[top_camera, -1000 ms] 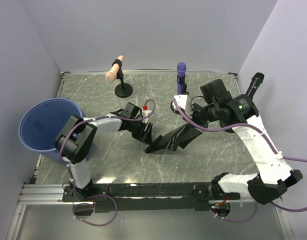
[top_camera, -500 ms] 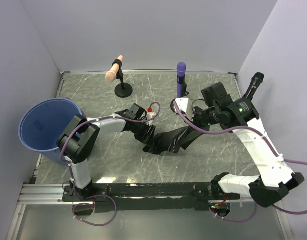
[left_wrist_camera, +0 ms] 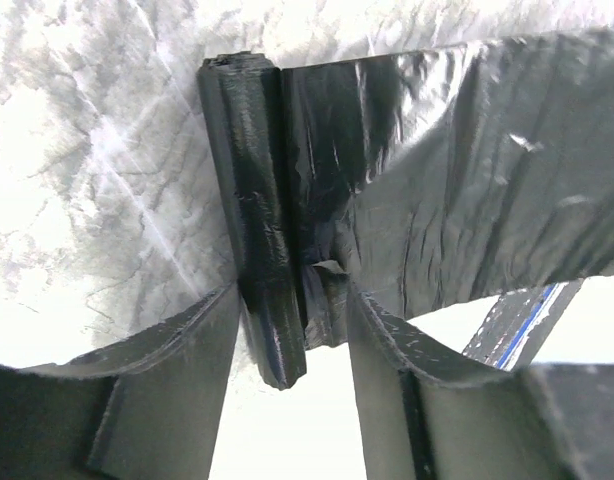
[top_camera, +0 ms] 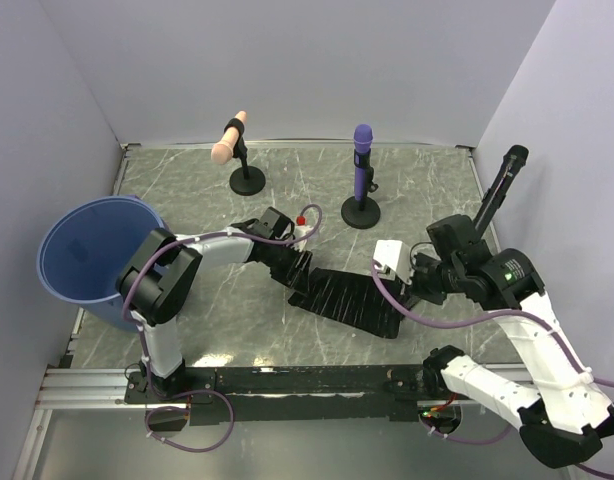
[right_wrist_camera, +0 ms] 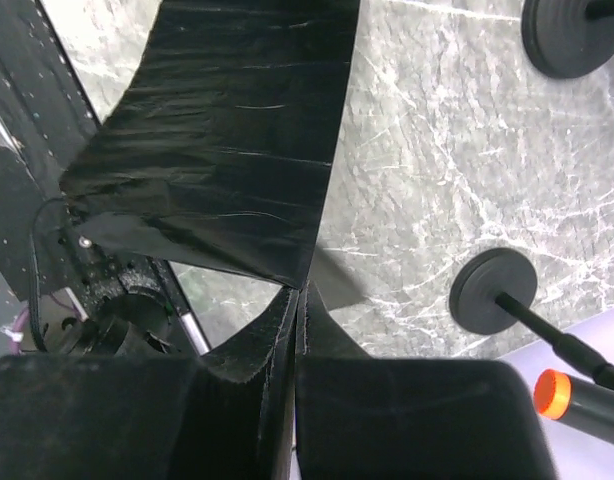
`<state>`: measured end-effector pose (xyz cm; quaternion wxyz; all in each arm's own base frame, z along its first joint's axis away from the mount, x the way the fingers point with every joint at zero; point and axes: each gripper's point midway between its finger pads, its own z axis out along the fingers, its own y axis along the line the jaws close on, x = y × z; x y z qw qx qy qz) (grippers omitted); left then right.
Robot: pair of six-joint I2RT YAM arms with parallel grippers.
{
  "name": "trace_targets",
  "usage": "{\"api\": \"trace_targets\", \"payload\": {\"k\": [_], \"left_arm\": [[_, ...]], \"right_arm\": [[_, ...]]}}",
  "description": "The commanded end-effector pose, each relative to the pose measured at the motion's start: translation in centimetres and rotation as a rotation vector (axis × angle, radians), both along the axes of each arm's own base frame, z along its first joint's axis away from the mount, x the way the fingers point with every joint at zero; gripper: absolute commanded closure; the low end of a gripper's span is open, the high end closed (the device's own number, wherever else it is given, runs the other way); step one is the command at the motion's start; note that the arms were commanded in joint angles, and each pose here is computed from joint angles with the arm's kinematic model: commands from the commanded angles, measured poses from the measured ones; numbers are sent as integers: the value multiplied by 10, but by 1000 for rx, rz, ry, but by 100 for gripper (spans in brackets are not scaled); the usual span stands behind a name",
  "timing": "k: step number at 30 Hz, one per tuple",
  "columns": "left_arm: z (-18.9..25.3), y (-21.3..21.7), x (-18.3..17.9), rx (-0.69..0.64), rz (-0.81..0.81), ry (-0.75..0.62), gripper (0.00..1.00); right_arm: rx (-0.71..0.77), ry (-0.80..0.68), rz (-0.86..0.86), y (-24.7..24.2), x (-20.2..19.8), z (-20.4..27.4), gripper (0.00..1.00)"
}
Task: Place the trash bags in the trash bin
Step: Unfold the trash bag at the center of the board.
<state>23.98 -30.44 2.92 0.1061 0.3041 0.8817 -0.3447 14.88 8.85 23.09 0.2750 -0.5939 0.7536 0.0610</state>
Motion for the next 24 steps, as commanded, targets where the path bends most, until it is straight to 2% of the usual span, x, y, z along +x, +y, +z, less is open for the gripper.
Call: {"api": "trace_targets", "payload": {"k": [1, 9, 17, 20, 24], "left_arm": [[-36, 23, -14, 146, 35, 80, 48], [-45, 30, -8, 203, 62, 57, 52], [-77, 41, -21, 367, 34, 49, 57], [-85, 44, -24, 408, 35, 44, 65], [-92, 43, -27, 423, 9, 56, 82]], "right_arm": [[-141, 192, 2, -30, -42, -22, 100], [-179, 243, 15, -33, -46, -36, 100], [-171, 251, 5, -31, -45, -38, 100], [-172, 244, 0, -32, -44, -38, 100], [-170, 245, -6, -32, -45, -42, 100]]}}
